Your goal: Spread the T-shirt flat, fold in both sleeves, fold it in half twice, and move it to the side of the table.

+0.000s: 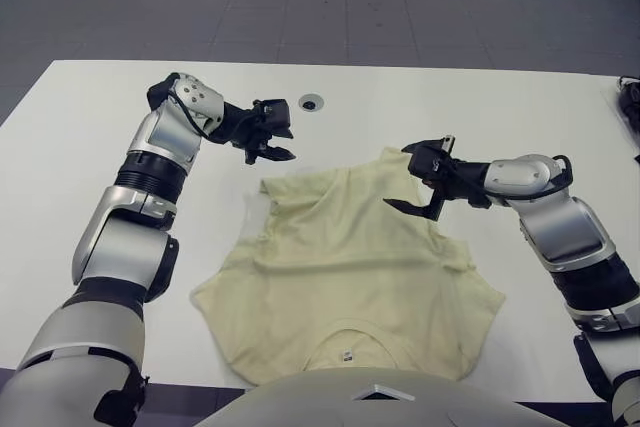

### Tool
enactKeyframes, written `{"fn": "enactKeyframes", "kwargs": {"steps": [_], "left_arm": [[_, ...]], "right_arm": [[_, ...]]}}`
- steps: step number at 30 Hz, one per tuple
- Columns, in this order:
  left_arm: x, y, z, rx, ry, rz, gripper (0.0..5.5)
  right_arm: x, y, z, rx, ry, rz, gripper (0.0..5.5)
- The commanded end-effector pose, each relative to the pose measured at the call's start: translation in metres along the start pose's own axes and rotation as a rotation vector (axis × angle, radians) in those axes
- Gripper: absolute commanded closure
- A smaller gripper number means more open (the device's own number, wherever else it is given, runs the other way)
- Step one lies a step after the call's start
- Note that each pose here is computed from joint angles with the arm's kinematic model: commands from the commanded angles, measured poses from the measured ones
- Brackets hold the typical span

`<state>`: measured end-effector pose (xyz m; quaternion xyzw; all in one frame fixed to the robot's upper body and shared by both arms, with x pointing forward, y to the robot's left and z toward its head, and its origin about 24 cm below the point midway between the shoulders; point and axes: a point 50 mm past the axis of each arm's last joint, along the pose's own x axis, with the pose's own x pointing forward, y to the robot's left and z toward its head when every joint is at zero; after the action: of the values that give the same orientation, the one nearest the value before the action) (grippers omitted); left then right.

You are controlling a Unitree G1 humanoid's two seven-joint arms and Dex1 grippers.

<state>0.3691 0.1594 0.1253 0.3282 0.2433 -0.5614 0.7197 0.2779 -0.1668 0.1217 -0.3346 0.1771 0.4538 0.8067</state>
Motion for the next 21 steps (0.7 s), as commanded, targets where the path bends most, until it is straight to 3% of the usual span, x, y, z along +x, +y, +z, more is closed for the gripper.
{"fn": "enactKeyframes", "kwargs": {"steps": [1,6,21], "left_arm": [[0.012,-0.002,-0.015,-0.102,0.045,-0.047,2.32],[0.019,-0.01,-0.036,-0.182,0.093,-0.072,1.46],[0.031,-0.03,-0.065,-0.175,0.213,-0.159,3.82]], "right_arm": [[0.002,0.003,0.002,-0.007,-0.003,0.007,0.1],[0.0,0.004,0.0,-0.007,0.002,0.007,0.1],[0.001,0.004,0.001,-0.007,-0.002,0.002,0.1]]}}
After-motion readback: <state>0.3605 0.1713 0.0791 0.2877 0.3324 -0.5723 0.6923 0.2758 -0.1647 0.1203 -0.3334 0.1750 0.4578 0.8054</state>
